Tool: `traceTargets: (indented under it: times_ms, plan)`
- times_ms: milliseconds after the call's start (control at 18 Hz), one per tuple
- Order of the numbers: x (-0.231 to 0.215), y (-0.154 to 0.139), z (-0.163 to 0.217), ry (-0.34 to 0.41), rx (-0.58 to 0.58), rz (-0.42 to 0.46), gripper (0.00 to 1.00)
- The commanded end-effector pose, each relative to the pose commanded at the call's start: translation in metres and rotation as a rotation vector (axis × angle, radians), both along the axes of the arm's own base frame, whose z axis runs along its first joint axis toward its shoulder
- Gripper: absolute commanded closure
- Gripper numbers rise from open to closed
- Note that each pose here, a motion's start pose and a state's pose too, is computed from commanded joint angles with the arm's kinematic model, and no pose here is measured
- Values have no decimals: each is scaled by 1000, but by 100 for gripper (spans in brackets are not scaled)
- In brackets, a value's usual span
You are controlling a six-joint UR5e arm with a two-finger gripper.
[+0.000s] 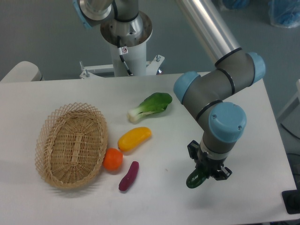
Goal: Place the cucumber on the table
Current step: 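Lower the held green cucumber toward the table beside the purple sweet potato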
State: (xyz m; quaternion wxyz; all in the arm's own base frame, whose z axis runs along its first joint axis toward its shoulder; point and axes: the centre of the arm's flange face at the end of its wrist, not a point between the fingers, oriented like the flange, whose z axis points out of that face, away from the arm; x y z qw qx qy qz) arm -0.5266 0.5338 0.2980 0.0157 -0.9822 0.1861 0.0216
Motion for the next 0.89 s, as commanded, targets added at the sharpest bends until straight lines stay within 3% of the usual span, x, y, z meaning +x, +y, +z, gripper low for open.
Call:
traceTargets:
  times_ms: [278,500,889]
  plan:
    - [7,5,-3,-3,-9,-9,94]
    - [36,20,-18,14,-79,-40,96]
    - [73,40,-43,-11,-95,-51,96]
